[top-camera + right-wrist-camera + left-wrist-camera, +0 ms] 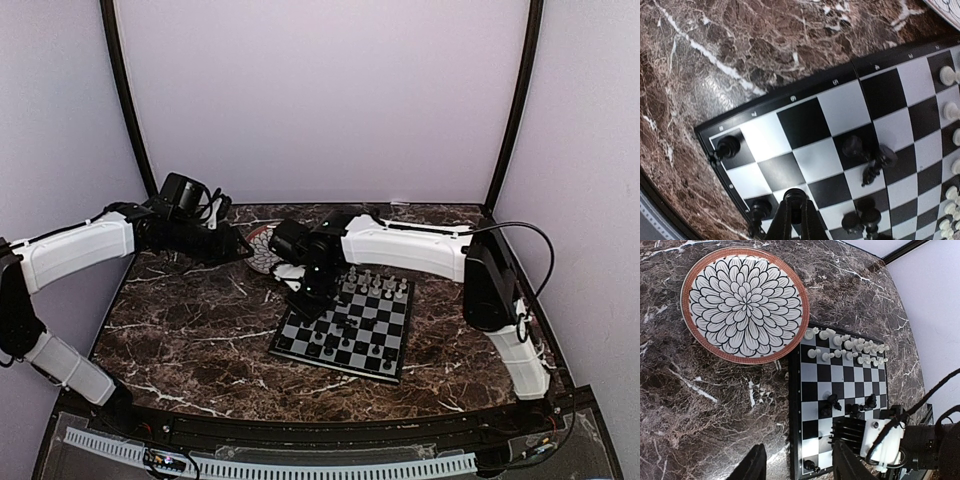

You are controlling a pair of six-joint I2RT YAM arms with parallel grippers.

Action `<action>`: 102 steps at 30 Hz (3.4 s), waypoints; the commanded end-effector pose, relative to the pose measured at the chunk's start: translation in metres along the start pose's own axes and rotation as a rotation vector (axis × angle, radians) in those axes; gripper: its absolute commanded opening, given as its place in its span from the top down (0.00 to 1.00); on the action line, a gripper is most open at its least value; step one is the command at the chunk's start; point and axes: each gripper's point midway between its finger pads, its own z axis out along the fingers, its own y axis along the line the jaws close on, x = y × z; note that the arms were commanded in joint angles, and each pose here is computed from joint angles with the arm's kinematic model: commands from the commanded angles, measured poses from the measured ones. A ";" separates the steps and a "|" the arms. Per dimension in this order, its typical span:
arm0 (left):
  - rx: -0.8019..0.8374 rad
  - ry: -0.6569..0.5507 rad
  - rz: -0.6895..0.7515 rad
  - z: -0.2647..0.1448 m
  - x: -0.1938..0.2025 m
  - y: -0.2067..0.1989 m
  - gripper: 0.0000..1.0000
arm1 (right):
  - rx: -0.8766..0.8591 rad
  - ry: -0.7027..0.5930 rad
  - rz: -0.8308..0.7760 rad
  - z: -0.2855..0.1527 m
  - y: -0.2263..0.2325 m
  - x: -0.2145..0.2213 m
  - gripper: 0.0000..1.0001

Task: Set up the chess pieces on the board
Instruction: Place the pawn at g7, then pick up the queen from the chessboard.

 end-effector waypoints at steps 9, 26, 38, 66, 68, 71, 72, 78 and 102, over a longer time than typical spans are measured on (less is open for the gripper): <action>-0.025 -0.008 0.060 -0.020 0.020 0.008 0.52 | -0.057 0.031 0.001 0.012 0.020 -0.005 0.99; -0.024 0.005 0.057 -0.018 0.020 0.008 0.51 | -0.035 0.084 0.001 0.030 0.016 0.008 0.92; -0.017 0.000 0.050 -0.020 0.020 0.007 0.51 | -0.046 0.021 0.019 0.013 0.010 -0.009 0.78; 0.195 0.059 0.238 0.009 0.012 -0.061 0.53 | 0.036 -0.025 0.150 -0.007 -0.101 0.064 0.76; 0.195 0.079 0.253 0.012 0.016 -0.065 0.53 | 0.018 -0.022 0.147 -0.002 -0.098 0.062 0.75; 0.198 0.093 0.253 0.015 0.020 -0.067 0.53 | -0.014 -0.020 0.145 0.001 -0.093 0.059 0.75; 0.199 0.095 0.252 0.016 0.020 -0.067 0.53 | -0.018 -0.024 0.144 0.000 -0.093 0.058 0.74; 0.200 0.094 0.253 0.018 0.020 -0.068 0.53 | -0.047 -0.019 0.141 0.005 -0.088 0.058 0.74; 0.223 0.124 0.238 0.031 0.025 -0.068 0.53 | -0.108 0.040 0.142 0.033 -0.080 0.064 0.93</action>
